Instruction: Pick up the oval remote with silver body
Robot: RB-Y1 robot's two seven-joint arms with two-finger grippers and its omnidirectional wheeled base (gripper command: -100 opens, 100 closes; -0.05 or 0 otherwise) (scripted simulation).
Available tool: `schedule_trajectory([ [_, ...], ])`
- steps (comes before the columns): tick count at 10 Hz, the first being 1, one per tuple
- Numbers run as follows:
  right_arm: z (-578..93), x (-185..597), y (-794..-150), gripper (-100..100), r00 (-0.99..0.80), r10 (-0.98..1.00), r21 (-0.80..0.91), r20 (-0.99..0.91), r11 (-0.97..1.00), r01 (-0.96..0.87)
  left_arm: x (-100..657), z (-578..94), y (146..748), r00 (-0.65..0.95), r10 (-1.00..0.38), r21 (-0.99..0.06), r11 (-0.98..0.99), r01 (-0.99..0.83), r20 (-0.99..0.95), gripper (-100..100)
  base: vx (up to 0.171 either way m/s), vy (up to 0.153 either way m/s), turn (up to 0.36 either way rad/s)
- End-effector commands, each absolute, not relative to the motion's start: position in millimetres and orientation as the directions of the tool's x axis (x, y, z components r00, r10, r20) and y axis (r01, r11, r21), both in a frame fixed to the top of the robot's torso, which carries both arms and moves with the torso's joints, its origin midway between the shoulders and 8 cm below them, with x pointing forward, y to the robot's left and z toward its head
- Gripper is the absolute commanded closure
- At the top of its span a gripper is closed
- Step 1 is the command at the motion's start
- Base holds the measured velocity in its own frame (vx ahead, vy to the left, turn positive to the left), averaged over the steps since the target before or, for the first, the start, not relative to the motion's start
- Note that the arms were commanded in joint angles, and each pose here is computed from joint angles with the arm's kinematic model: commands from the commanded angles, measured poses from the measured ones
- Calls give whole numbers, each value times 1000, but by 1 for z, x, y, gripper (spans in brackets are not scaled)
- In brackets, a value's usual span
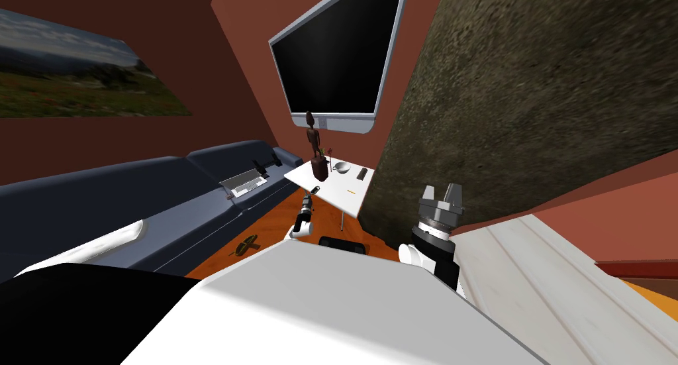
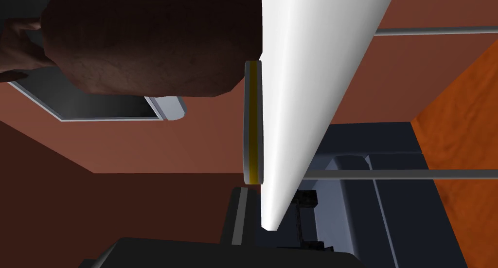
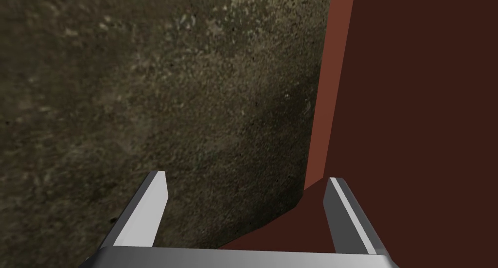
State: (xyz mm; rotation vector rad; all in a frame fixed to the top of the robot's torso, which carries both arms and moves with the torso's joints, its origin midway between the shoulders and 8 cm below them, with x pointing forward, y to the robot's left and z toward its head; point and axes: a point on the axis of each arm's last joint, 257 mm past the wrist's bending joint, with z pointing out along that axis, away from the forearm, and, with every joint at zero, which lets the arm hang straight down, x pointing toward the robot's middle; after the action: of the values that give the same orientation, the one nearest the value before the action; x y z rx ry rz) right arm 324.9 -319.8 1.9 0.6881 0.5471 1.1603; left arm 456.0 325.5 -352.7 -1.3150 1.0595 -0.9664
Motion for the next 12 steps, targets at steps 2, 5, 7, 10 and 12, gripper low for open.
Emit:
schedule_trajectory([
  [2, 2, 325, -320, 0, 313, 949, 735, -40, 240, -635, 456, -353, 325, 258, -965, -998, 39, -41, -48, 0, 0, 0, 0],
  [5, 2, 325, -320, 0, 313, 949, 735, -40, 240, -635, 454, -354, 353, 243, -959, -989, 131, -66, -144, -100, -9, -20, 15],
  [7, 2, 325, -320, 0, 313, 949, 735, -40, 240, -635, 452, -359, 368, 232, -952, -979, 186, -89, -202, -100, -18, -34, 23],
  [10, 2, 325, -320, 0, 313, 949, 735, -40, 240, -635, 449, -369, 384, 215, -938, -960, 250, -127, -272, -100, -15, -49, 28],
  [12, 2, 325, -320, 0, 313, 949, 735, -40, 240, -635, 445, -382, 394, 200, -925, -941, 294, -166, -324, -100, -16, -75, 51],
])
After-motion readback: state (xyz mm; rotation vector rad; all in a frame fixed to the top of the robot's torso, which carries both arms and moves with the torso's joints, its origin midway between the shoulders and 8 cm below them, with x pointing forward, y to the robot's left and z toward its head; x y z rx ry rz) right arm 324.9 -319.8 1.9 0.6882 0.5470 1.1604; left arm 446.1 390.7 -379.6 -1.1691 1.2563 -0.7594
